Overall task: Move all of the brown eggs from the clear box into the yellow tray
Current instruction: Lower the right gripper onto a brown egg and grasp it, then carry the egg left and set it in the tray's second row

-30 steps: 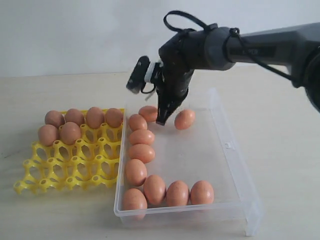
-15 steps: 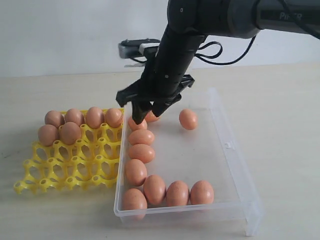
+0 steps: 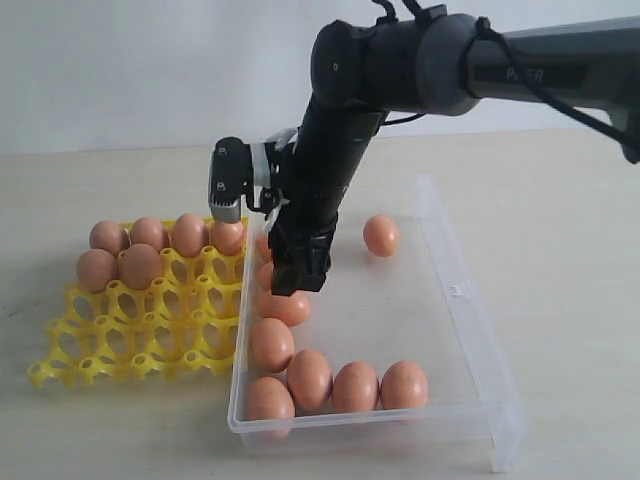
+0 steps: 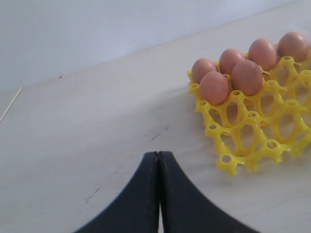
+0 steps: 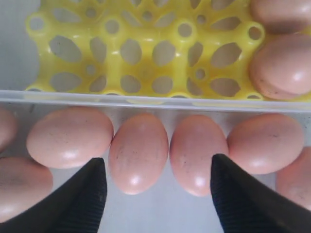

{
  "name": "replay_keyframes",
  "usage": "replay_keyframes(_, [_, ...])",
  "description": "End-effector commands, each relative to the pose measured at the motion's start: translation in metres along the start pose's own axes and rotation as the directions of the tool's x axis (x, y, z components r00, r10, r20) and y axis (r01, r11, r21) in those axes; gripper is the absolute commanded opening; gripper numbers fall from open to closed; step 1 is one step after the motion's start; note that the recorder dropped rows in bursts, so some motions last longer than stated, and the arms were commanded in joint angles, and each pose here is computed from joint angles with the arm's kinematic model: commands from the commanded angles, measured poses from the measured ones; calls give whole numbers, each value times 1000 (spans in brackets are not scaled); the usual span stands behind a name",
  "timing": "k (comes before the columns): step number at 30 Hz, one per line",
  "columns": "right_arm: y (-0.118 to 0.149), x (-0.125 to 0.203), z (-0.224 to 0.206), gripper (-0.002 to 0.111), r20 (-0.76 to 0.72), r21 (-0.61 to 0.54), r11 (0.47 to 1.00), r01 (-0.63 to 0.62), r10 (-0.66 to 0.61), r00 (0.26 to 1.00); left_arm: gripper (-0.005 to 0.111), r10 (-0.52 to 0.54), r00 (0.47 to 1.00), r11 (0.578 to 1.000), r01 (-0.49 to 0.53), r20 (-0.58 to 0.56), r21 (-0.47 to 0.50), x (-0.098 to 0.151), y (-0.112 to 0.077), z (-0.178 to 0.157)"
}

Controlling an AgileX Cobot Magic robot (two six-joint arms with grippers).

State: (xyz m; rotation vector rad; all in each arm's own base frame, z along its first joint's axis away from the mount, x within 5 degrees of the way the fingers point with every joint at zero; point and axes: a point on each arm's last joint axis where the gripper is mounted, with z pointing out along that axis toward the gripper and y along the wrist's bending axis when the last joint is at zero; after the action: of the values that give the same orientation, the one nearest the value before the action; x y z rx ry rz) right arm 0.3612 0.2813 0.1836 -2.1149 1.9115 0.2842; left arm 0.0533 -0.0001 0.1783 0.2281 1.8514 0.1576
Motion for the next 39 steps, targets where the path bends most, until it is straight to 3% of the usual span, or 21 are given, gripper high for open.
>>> replay_keyframes(1, [-5,-1,14,61,15,43,999,15,-15,1000,0,-4,1000,1000,5,18,-2,-2,0,-1])
replay_keyframes(9, [-13,-2,18,61,39,122,992,11,-16,999,0,-4,1000,1000,5,18,-2,-2,0,-1])
replay_keyframes(21, [-15,11,53,60,-24,80,997,15,-13,1000,0,-4,1000,1000,5,18,-2,-2,0,-1])
replay_keyframes(22, [-15,11,53,57,-22,81,997,14,-12,1000,0,-4,1000,1000,5,18,-2,-2,0,-1])
replay_keyframes(24, [-16,11,53,33,-18,90,996,14,-13,1000,0,-4,1000,1000,5,18,-2,-2,0,-1])
replay_keyframes(25, [-16,10,51,9,-13,103,995,15,-14,1000,0,-4,1000,1000,5,18,-2,-2,0,-1])
replay_keyframes(26, [-17,8,46,0,-6,118,993,3,-2,1000,0,-4,1000,1000,5,18,-2,-2,0,-1])
replay_keyframes(27, [-18,7,40,0,-4,139,990,-3,4,1000,0,-4,1000,1000,5,18,-2,-2,0,-1])
replay_keyframes(29, [-25,-1,12,0,17,276,956,-97,96,995,0,-4,1000,1000,5,18,-2,-2,0,-1])
replay_keyframes(30, [-29,-9,-12,0,120,391,899,-198,163,979,0,-4,1000,1000,5,18,-2,-2,0,-1])
replay_keyframes(32, [-23,-25,-40,0,360,478,792,-380,218,907,0,-4,1000,1000,5,18,-2,-2,0,-1])
replay_keyframes(34, [-10,-38,-49,0,557,465,711,-528,228,799,0,-4,1000,1000,5,18,-2,-2,0,-1])
replay_keyframes(39, [19,-54,-18,0,711,375,691,-618,212,670,0,-4,1000,1000,5,18,-2,-2,0,-1])
